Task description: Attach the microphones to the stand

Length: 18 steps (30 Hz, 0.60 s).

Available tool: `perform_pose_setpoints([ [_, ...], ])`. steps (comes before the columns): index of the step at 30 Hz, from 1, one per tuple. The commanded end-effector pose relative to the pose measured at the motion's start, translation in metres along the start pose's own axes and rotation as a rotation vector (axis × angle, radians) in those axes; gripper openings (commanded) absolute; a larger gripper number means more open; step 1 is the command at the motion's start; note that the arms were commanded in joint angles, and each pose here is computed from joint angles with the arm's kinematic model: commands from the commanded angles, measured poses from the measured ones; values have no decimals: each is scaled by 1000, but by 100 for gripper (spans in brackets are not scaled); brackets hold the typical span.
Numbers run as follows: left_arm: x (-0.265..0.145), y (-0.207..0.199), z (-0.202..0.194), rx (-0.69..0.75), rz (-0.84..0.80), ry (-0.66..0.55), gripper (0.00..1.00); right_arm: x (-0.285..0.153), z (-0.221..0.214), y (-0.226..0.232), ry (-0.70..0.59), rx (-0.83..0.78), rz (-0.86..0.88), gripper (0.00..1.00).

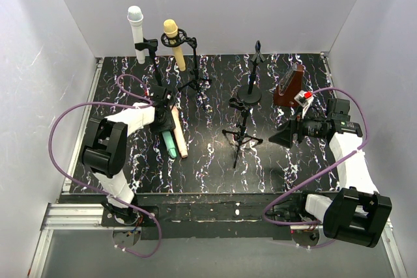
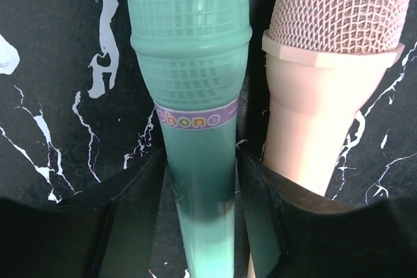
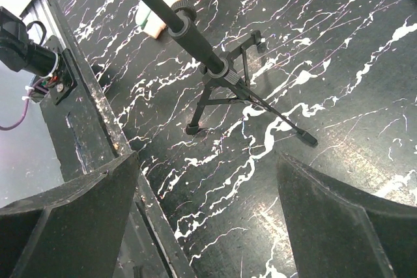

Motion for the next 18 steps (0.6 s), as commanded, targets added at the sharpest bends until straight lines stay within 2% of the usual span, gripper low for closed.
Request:
perform_pose_setpoints([
  [1,2,4,8,6,22,-30,47,-3,7,8,-22,-36,24,91],
  [2,3,5,6,6,24,-27,46,-3,7,8,-22,-36,24,91],
  [8,1,13,-2,7,24,-19,17,-4,7,7,-25,-34,25,91],
  [12,-21,17,2,20,5,-72,4,-5,8,6,-27,-34,17,91],
  [14,-38,20,4,30,-9,-110,0,-5,7,6,-25,-35,17,91],
  [18,-71,22,3,47,-75,-191,0,-6,8,5,-24,-37,12,91],
])
Point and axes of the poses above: each gripper's point midway between its finger pads, its own x axis out along the fingers, its own y axis along the line the jaws close on, z = x × y, the point moved 2 cm from there along -x, back along the fingers, and after that the axes turned 11 degrees about x, right-handed, at the moved point
